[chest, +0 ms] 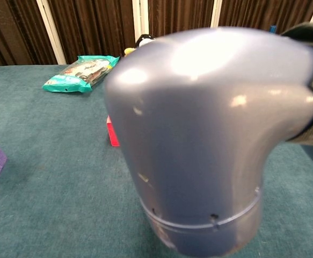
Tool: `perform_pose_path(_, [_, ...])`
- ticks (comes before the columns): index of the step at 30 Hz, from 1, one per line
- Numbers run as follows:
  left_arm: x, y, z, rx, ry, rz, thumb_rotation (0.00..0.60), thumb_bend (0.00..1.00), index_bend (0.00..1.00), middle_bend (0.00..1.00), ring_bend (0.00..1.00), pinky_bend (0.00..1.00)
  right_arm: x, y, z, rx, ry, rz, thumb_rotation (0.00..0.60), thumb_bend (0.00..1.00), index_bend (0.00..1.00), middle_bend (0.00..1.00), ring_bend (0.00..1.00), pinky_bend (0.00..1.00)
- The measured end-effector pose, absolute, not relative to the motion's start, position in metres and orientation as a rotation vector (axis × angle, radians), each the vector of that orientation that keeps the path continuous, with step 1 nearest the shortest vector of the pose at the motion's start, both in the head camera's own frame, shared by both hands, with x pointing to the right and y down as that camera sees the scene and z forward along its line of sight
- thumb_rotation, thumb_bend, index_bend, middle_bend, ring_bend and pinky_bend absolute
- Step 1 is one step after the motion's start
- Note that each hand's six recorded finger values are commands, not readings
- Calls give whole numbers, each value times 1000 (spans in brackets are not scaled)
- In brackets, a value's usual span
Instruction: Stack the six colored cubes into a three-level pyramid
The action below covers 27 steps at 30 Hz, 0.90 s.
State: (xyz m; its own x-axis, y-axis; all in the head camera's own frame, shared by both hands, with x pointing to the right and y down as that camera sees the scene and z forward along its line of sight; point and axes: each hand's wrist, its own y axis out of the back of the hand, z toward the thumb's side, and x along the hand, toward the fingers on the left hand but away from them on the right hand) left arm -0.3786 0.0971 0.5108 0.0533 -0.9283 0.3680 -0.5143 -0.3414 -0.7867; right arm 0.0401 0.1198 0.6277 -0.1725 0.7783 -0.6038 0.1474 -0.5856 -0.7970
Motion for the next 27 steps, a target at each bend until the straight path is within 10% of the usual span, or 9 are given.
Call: perform_pose_path(27, [-379,97,512,-1889,1439,-1230,600,48,0,47,0,0,42,121,632,-1619,-1062,1789,600,532,0,454,186,0])
